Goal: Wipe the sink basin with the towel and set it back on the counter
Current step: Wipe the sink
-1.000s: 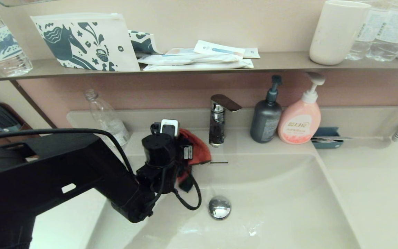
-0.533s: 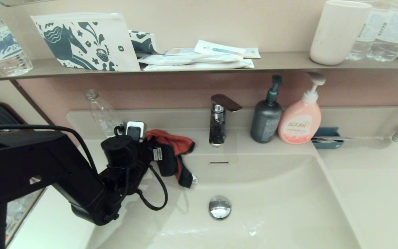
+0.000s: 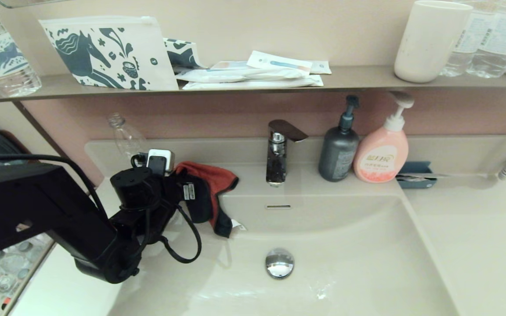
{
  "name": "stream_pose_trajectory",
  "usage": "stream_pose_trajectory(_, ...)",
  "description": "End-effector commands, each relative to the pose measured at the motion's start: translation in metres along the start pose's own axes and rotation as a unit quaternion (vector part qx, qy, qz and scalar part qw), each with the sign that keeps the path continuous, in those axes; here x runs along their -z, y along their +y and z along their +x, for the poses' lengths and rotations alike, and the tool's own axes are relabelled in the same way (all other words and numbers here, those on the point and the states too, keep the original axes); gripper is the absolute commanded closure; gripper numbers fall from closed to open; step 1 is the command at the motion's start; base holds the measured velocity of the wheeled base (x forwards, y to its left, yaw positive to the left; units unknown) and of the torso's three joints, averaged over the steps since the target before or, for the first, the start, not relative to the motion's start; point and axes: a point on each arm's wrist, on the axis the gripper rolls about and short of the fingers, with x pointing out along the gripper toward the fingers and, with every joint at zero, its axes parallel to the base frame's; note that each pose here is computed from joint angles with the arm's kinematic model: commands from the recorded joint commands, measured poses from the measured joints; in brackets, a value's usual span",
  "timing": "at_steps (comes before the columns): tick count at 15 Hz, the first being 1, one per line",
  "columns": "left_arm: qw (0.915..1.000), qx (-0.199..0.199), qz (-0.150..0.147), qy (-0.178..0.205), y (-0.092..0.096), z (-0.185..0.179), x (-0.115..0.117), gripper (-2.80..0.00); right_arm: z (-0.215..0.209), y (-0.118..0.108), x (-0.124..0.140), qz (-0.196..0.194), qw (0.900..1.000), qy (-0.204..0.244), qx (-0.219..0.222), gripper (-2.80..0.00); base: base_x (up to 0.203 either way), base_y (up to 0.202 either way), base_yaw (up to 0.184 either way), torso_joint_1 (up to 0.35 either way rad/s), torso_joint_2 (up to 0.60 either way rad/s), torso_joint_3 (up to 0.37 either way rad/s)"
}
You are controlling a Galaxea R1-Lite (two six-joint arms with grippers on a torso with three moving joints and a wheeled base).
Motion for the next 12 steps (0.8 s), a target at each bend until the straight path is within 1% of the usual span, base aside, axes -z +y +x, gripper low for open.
stream_pose_trajectory(1, 0.9999, 0.011, 0.000, -0.002, -0.019, 0.002, 0.003, 0.00, 0.000, 0.000, 0.000, -0.001, 1.000, 0.001, 0.000, 0.00, 0.000, 0.000, 0.000, 0.000, 0.00, 0.000)
stream_pose_trajectory(5, 0.9997, 0.025, 0.001, -0.004, -0.050, 0.016, 0.014, 0.00, 0.000, 0.000, 0.000, -0.001, 1.000, 0.001, 0.000, 0.00, 0.000, 0.000, 0.000, 0.000, 0.00, 0.000)
stream_pose_trajectory(8, 0.9991, 0.038, -0.003, -0.016, -0.083, 0.016, 0.011, 0.00, 0.000, 0.000, 0.000, 0.000, 1.000, 0.001, 0.000, 0.00, 0.000, 0.000, 0.000, 0.000, 0.00, 0.000)
stream_pose_trajectory(10, 0.9989, 0.044, -0.004, -0.016, -0.101, 0.014, 0.009, 0.00, 0.000, 0.000, 0.000, 0.000, 1.000, 0.001, 0.000, 0.00, 0.000, 0.000, 0.000, 0.000, 0.00, 0.000)
stream_pose_trajectory(12, 0.9986, 0.045, -0.010, -0.026, -0.118, 0.011, 0.003, 0.00, 0.000, 0.000, 0.000, -0.001, 1.000, 0.001, 0.000, 0.00, 0.000, 0.000, 0.000, 0.000, 0.00, 0.000)
